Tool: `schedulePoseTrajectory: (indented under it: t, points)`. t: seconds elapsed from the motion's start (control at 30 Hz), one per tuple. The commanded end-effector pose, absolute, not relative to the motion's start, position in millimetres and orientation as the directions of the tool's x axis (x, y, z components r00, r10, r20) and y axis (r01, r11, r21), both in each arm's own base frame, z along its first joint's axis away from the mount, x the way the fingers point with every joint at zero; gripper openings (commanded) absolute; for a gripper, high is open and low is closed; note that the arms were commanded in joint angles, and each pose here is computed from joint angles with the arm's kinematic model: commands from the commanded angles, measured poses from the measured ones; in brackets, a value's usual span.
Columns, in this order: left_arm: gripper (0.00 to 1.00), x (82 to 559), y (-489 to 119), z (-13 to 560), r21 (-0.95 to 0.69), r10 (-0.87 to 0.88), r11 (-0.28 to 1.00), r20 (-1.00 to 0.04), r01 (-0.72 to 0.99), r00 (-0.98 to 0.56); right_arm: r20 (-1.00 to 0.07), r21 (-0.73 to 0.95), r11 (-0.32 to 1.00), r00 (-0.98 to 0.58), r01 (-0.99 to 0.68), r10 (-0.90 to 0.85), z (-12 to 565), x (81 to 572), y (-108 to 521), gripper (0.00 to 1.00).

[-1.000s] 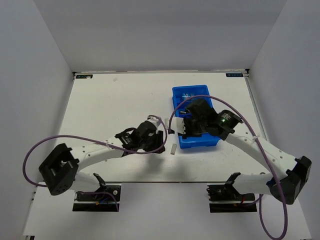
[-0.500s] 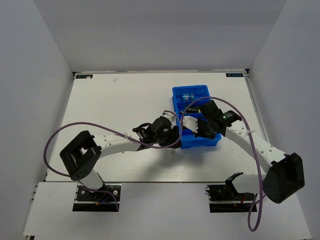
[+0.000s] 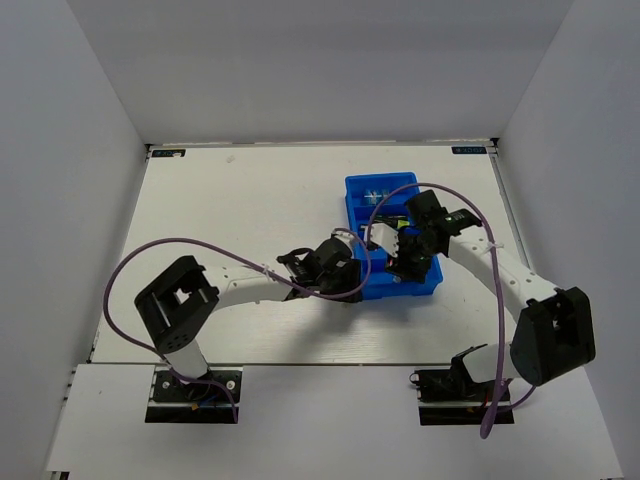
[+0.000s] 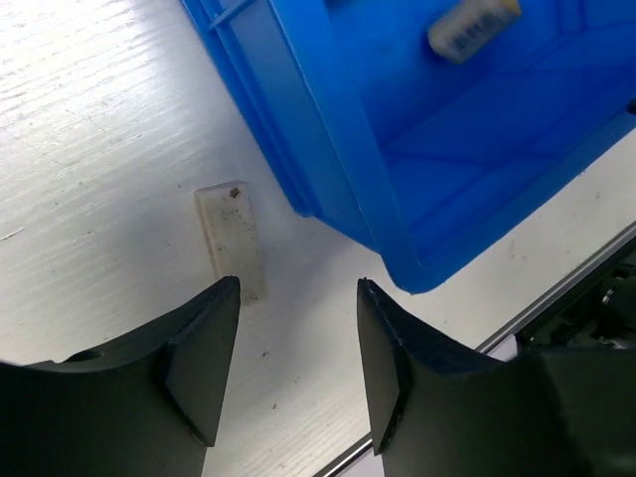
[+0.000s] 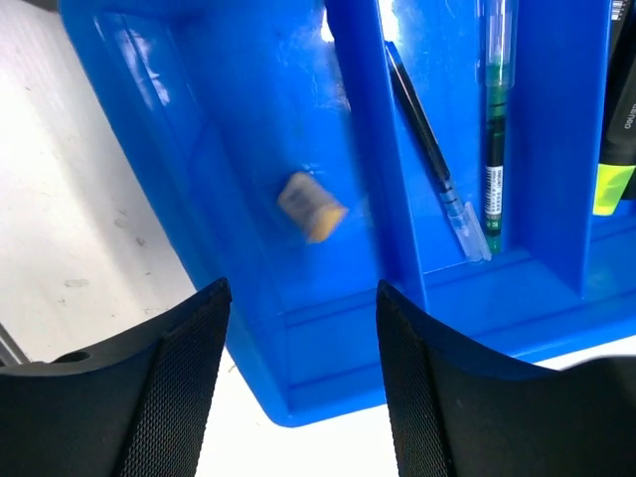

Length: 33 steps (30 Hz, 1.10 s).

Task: Sort the stationery into containers
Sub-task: Place the stationery in the storage box, then pick up the stationery from the center of the board.

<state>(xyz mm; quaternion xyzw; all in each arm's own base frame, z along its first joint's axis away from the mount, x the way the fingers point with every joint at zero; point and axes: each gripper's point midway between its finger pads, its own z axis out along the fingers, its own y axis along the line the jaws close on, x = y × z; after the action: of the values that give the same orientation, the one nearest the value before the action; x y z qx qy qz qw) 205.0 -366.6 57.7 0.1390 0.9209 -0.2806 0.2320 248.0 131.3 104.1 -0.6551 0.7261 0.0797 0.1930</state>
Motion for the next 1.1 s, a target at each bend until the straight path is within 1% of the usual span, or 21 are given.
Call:
schedulePoseTrajectory:
  t: [0.0, 0.03, 0.2, 0.47, 0.67, 0.9, 1.07]
  points:
    - [0.6, 207, -377, 70, -0.438, 0.137, 0.803, -0.525, 0.404, -0.84, -0.454, -0.145, 0.148, -0.067, -0.978, -0.888, 127, 249, 137, 0.64]
    - [0.6, 210, -376, 67, -0.407, 0.14, 0.818, -0.546, 0.407, -0.826, -0.464, -0.142, 0.162, -0.079, -0.976, -0.882, 130, 249, 138, 0.64]
    - [0.59, 210, -363, 55, -0.316, 0.169, 0.861, -0.562, 0.399, -0.81, -0.525, -0.16, 0.219, -0.104, -0.963, -0.845, 148, 250, 139, 0.62]
    - [0.57, 216, -345, 39, -0.242, 0.172, 0.895, -0.587, 0.375, -0.791, -0.61, -0.19, 0.315, -0.14, -0.93, -0.78, 173, 253, 137, 0.61]
    - [0.54, 223, -347, 28, -0.224, 0.17, 0.901, -0.606, 0.372, -0.777, -0.646, -0.19, 0.35, -0.151, -0.917, -0.748, 183, 248, 134, 0.61]
    - [0.52, 215, -354, 16, -0.243, 0.173, 0.89, -0.601, 0.385, -0.781, -0.66, -0.193, 0.374, -0.163, -0.907, -0.734, 186, 247, 128, 0.61]
    - [0.52, 207, -356, 12, -0.215, 0.211, 0.888, -0.594, 0.406, -0.776, -0.675, -0.167, 0.393, -0.185, -0.904, -0.714, 186, 248, 128, 0.62]
